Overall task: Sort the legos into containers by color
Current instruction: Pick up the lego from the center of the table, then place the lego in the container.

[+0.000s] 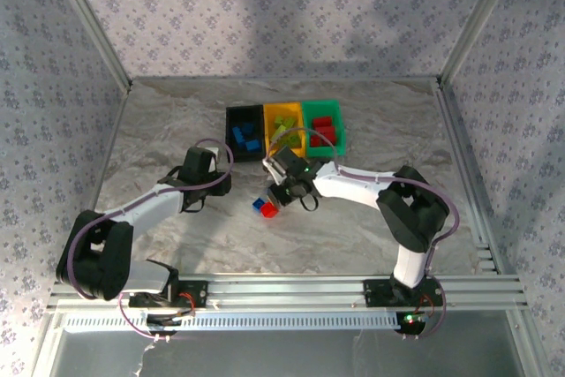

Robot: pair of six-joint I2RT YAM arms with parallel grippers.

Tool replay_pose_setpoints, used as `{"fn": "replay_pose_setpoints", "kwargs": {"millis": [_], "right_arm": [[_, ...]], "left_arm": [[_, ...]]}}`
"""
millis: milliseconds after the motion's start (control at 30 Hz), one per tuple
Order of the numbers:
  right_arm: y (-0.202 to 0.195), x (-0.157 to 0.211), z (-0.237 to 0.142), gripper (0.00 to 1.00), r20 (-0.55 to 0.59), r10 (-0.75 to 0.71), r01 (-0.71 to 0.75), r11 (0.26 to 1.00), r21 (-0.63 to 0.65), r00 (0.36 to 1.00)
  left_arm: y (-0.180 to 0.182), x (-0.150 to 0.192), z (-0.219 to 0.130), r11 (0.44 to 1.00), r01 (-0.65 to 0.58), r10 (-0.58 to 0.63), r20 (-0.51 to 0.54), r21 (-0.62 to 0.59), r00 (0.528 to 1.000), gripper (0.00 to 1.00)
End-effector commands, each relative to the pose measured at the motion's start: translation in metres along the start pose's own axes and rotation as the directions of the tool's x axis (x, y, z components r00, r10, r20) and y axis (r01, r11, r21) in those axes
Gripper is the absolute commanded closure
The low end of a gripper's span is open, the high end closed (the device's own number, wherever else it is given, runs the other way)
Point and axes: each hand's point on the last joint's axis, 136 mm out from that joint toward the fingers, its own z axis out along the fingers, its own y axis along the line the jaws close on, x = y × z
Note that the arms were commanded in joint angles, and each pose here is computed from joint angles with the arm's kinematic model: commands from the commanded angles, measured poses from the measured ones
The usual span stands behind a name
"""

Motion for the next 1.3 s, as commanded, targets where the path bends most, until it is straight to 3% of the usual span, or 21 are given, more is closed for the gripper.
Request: {"fn": "replay_pose_setpoints", "kwargs": {"millis": [0, 233, 433, 733, 933, 1100, 1267], "right_arm": [[0.0, -0.039, -0.011, 0.67, 0.072, -0.009, 0.008, 1.0, 0.015, 0.997], [-0.009, -0.1, -0.003, 0.67, 0.119, 0.048, -0.058, 0.995, 0.083, 0.992], [-0.025, -0.136, 0.019, 0.67, 0.086, 0.09, -0.1, 0.987, 0.124, 0.992], [-0.045, -0.175, 0.022, 0.62, 0.137, 0.157, -0.168, 0.984, 0.067, 0.978], [-0.028, -0.179, 0.007, 0.48, 0.184, 0.088, -0.103, 0.992, 0.074, 0.979], [-0.021, -0.175, -0.008, 0.48, 0.223, 0.06, -0.083, 0.992, 0.095, 0.973], [-0.02, -0.145, -0.029, 0.48, 0.278, 0.057, -0.094, 0.988, 0.124, 0.959]], "left_arm": [[0.0, -0.006, -0.002, 1.0, 0.018, -0.018, 0.02, 0.009, 1.0, 0.49], [0.001, -0.006, -0.003, 1.0, 0.024, -0.024, 0.025, 0.007, 0.999, 0.5], [0.001, -0.006, -0.004, 1.0, 0.025, -0.025, 0.031, 0.011, 0.999, 0.49], [0.001, -0.006, -0.004, 1.0, 0.027, -0.027, 0.032, 0.013, 0.999, 0.5], [-0.001, -0.007, -0.005, 0.999, 0.025, -0.026, 0.036, 0.027, 0.999, 0.49], [-0.005, -0.006, -0.003, 0.999, 0.025, -0.026, 0.031, 0.046, 0.999, 0.49], [-0.008, -0.006, -0.004, 0.998, 0.016, -0.018, 0.03, 0.064, 0.999, 0.49]]}}
